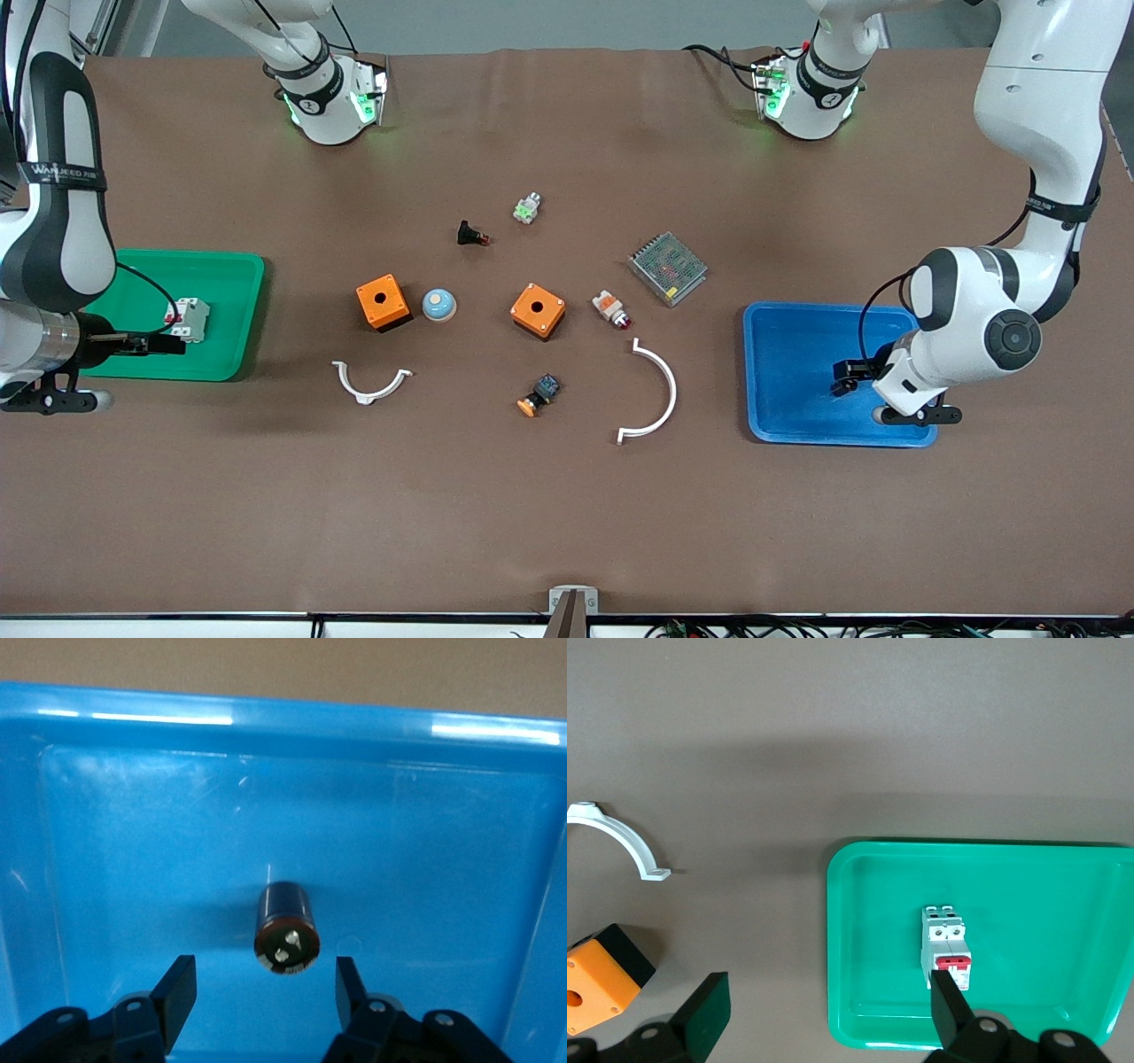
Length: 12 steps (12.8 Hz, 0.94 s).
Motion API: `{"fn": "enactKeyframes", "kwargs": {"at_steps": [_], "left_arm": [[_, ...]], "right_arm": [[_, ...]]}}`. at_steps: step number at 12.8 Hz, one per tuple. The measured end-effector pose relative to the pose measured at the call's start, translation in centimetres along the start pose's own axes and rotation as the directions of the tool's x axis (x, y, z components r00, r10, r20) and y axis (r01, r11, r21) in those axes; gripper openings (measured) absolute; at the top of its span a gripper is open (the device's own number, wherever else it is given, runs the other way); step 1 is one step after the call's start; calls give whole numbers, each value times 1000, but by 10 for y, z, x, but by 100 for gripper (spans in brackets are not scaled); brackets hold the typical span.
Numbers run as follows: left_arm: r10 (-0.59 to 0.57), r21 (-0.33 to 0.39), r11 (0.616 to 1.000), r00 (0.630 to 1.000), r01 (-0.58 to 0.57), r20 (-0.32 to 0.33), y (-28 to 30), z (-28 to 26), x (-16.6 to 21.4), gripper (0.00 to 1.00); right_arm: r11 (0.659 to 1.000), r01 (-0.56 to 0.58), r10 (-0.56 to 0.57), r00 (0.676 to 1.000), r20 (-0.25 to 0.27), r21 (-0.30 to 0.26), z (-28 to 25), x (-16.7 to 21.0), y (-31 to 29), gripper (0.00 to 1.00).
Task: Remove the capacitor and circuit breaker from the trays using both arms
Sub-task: 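Grasp the white breaker with the right gripper while the left gripper grasps the capacitor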
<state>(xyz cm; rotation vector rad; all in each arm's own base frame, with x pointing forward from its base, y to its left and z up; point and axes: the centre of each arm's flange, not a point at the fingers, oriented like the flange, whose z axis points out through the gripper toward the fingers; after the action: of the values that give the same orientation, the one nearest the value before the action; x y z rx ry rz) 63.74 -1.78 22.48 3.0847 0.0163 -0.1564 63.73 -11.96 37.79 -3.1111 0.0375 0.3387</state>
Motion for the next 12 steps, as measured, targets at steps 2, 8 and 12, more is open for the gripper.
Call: {"fn": "enactKeyframes", "kwargs": {"at_steps": [2,8,12], "left_arm": [[-1,-4,1000,1000,1,-14,0,5,6,67],[-18,-18,1000,999,17,-37,4,32,16,53],[-66,-20,998,997,65,-34,25,33,16,50]], "right_arm": [[1000,-18,18,1000,12,6,29,-4,22,100],[1000,7,-7,999,43,3,121,-35,87,100],[1000,-19,19,999,51,7,145,-40,107,100]]}}
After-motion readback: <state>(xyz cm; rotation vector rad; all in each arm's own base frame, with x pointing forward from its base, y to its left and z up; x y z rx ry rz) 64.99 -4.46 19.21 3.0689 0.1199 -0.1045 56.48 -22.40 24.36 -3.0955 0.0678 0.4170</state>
